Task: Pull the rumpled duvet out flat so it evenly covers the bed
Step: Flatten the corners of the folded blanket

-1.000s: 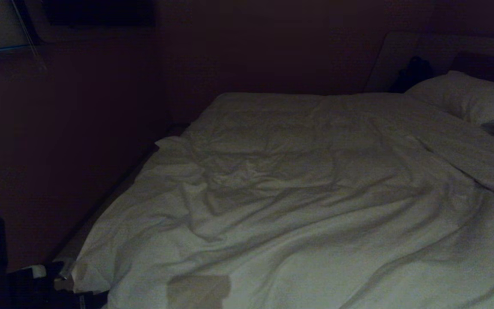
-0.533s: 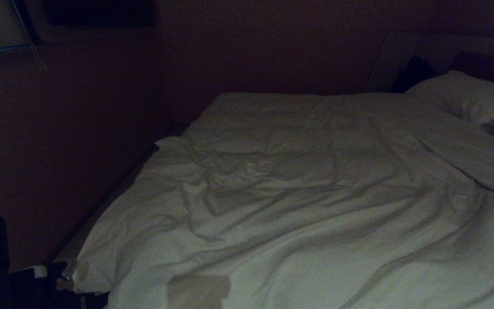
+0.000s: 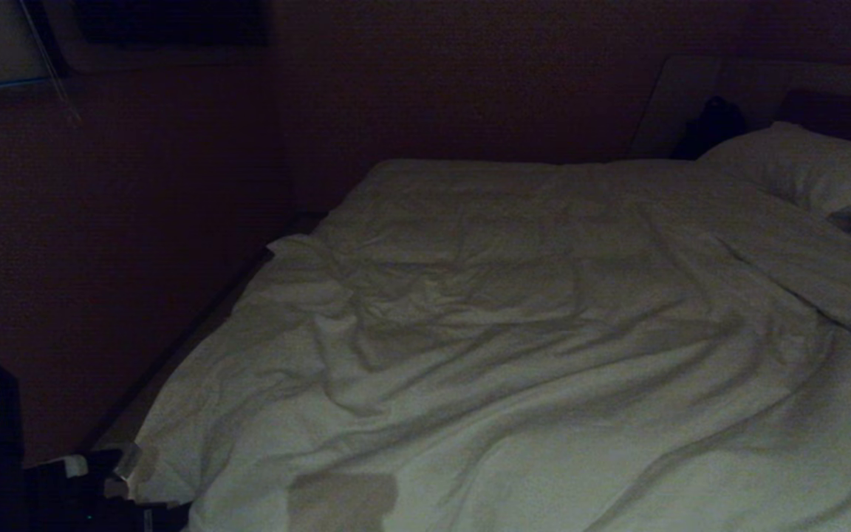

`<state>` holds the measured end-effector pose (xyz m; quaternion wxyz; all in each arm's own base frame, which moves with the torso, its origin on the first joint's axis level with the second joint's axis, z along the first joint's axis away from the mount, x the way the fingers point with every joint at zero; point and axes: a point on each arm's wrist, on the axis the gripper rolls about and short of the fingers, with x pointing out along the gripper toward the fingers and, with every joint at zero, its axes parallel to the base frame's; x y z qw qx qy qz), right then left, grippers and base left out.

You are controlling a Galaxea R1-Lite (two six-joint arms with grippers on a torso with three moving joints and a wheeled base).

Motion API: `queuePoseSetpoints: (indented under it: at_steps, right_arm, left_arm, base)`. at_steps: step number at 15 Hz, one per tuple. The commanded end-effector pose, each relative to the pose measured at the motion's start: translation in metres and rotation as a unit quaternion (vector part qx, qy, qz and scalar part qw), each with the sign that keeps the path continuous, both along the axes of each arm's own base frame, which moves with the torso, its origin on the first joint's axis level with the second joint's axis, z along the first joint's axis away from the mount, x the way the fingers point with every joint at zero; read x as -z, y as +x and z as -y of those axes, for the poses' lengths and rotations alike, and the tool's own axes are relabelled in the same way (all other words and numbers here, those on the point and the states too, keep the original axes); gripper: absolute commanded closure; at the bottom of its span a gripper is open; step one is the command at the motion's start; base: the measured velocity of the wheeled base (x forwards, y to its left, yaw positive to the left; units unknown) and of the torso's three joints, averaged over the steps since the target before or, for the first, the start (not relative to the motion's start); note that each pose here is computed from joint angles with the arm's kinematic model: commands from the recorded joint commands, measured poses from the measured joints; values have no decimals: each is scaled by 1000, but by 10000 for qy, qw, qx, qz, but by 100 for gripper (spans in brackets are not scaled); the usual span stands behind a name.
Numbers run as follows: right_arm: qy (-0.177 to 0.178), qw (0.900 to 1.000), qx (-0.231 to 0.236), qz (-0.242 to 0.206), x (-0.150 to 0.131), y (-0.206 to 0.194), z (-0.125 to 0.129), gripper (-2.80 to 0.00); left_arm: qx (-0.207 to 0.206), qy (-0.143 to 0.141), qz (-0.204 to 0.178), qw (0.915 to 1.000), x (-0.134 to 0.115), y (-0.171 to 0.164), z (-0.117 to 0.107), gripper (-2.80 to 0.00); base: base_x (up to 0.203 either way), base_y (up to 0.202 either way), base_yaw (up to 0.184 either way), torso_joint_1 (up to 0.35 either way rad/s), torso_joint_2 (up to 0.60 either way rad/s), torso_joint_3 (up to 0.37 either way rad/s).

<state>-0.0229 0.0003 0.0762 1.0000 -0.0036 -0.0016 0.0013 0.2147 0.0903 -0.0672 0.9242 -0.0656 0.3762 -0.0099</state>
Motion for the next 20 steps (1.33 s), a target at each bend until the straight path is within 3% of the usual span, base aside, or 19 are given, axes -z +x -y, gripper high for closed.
queuePoseSetpoints:
  at_steps: [1, 7, 8, 9, 20]
  right_arm:
    - [-2, 10000, -3, -1, 0, 0, 0, 0]
    - [-2, 10000, -3, -1, 0, 0, 0, 0]
    - [-2, 10000, -3, -1, 0, 0, 0, 0]
    - [-2, 10000, -3, -1, 0, 0, 0, 0]
    - [-2, 10000, -3, -1, 0, 0, 0, 0]
  left_arm:
    - [14, 94, 213, 9997, -3, 3, -1, -280]
    - [108, 167, 162, 9997, -1, 2, -1, -280]
    - [109, 173, 150, 9997, -1, 1, 0, -209]
    - [114, 168, 152, 9997, -1, 1, 0, 0]
    - [114, 168, 152, 9997, -1, 1, 0, 0]
  base:
    - [0, 0, 0, 0, 0, 0]
    - [0, 0, 0, 0, 0, 0]
    - [0, 0, 0, 0, 0, 0]
    - [0, 0, 0, 0, 0, 0]
    - [0, 0, 0, 0, 0, 0]
